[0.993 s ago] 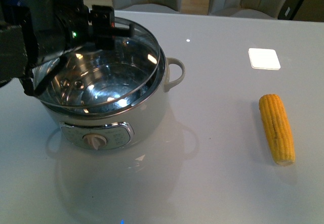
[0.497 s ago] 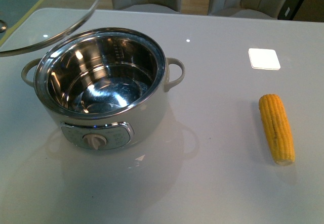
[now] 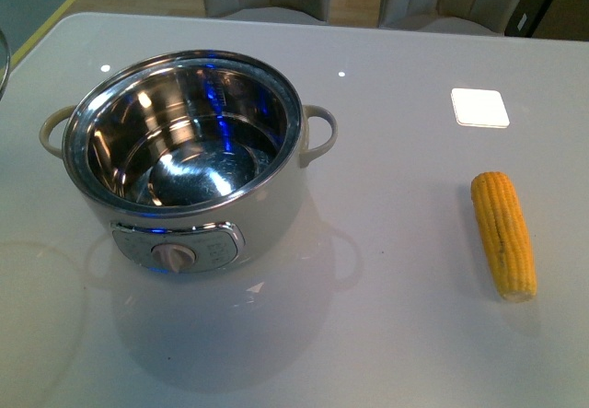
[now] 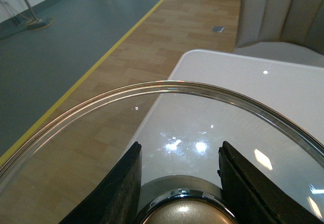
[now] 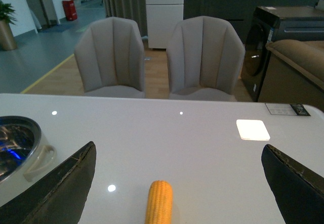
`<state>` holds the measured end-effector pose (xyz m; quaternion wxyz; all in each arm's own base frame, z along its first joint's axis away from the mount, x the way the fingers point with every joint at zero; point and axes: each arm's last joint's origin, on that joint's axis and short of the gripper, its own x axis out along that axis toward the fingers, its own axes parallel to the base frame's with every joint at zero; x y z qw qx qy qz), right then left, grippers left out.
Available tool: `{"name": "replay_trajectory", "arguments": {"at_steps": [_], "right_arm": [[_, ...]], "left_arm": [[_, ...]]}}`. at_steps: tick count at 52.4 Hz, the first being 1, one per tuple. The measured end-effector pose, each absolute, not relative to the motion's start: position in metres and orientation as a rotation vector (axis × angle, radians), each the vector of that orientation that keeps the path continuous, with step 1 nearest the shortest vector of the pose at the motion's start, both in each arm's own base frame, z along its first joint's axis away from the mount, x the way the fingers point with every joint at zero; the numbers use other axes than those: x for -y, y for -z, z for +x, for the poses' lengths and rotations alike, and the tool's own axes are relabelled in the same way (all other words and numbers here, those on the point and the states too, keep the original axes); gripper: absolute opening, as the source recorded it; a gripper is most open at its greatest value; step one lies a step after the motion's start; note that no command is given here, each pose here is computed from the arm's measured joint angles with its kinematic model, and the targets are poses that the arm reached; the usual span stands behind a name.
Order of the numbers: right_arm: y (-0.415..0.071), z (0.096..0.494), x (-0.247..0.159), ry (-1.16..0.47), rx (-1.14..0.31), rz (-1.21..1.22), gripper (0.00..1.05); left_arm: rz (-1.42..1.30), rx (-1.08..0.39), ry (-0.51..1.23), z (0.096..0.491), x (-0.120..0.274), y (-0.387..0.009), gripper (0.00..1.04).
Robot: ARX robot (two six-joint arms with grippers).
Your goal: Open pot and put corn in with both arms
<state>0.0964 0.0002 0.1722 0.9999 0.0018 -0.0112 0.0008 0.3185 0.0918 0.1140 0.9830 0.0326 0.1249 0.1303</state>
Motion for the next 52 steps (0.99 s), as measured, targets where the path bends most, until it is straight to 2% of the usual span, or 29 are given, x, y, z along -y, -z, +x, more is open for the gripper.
{"name": "replay_trajectory", "arguments": {"at_steps": [12, 21, 52], "right_arm": [[-0.172, 0.096, 0.0, -0.002, 0.022, 0.004, 0.96], [-0.172, 0.096, 0.0, -0.002, 0.022, 0.004, 0.96], [-0.172, 0.096, 0.0, -0.002, 0.022, 0.004, 0.96]], "left_arm": [[0.054, -0.345, -0.316, 0.312, -0.116, -0.062, 0.4], [0.06, -0.388, -0.317, 0.314, -0.12, -0.029, 0.4], [-0.024, -0.451, -0.156, 0.322, -0.101, 0.032, 0.4]]}}
